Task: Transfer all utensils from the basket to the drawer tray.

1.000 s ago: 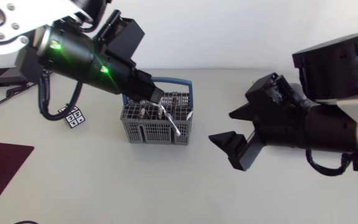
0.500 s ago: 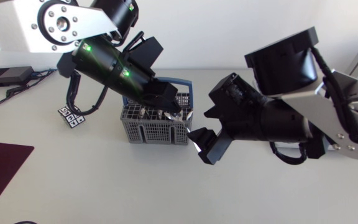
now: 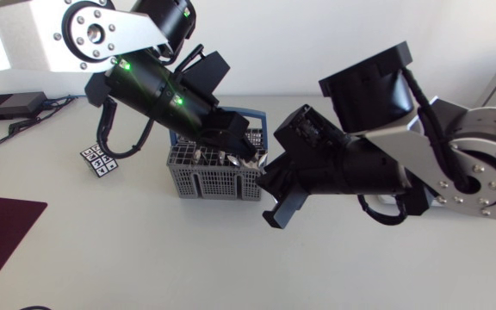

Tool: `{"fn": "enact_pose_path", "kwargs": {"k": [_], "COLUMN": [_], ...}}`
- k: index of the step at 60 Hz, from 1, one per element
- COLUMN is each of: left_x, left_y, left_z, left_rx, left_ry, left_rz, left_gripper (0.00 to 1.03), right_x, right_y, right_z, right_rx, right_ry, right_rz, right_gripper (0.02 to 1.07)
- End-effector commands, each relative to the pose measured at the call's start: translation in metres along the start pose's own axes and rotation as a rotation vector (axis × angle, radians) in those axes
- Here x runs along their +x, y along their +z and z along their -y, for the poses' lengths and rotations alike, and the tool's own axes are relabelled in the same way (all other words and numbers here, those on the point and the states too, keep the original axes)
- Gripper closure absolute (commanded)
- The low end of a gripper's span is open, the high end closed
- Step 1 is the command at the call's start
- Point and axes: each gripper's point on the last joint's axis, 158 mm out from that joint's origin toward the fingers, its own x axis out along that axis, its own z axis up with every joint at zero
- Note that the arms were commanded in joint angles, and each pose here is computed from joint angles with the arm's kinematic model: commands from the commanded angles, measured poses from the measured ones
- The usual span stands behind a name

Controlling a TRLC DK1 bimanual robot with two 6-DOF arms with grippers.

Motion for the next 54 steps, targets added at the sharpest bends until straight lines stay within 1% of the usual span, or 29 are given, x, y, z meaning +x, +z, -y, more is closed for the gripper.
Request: {"fn": "enact_pose_path", "kwargs": {"k": [1,7,14,23,28,32,41,46,49,54], "left_x": [0.001,0.001,0.0,-0.004,-0.008,-0.011,-0.018,-0.029,-0.038,-0.05], "left_y": [0.005,0.005,0.005,0.009,0.013,0.016,0.02,0.026,0.032,0.039], "left_z": [0.004,0.004,0.005,0.007,0.006,0.007,0.004,0.0,-0.006,-0.016], "left_rx": [-0.022,-0.02,-0.02,-0.013,-0.011,-0.007,-0.008,-0.009,-0.015,-0.017], "left_ry": [-0.02,-0.021,-0.023,-0.021,-0.02,-0.019,-0.01,0.002,0.017,0.039], "left_rz": [-0.001,0.0,0.001,0.017,0.026,0.038,0.061,0.091,0.119,0.157], "left_gripper": [1.0,0.99,0.96,0.82,0.65,0.55,0.55,0.55,0.49,0.49], "right_x": [0.001,0.001,0.002,0.002,0.004,0.004,0.005,0.004,0.002,-0.001], "right_y": [0.014,0.014,0.011,0.003,-0.003,-0.005,-0.017,-0.027,-0.033,-0.047], "right_z": [0.0,-0.003,-0.007,-0.013,-0.017,-0.018,-0.016,-0.012,-0.007,0.005], "right_rx": [-0.009,-0.01,-0.007,-0.009,-0.011,-0.006,-0.018,-0.021,-0.009,-0.013], "right_ry": [0.001,0.023,0.043,0.074,0.092,0.104,0.101,0.101,0.107,0.095], "right_rz": [0.03,0.031,0.023,0.006,-0.014,-0.017,-0.04,-0.066,-0.069,-0.087], "right_gripper": [0.85,0.92,0.96,0.96,0.96,0.96,0.96,0.96,0.96,0.96]}}
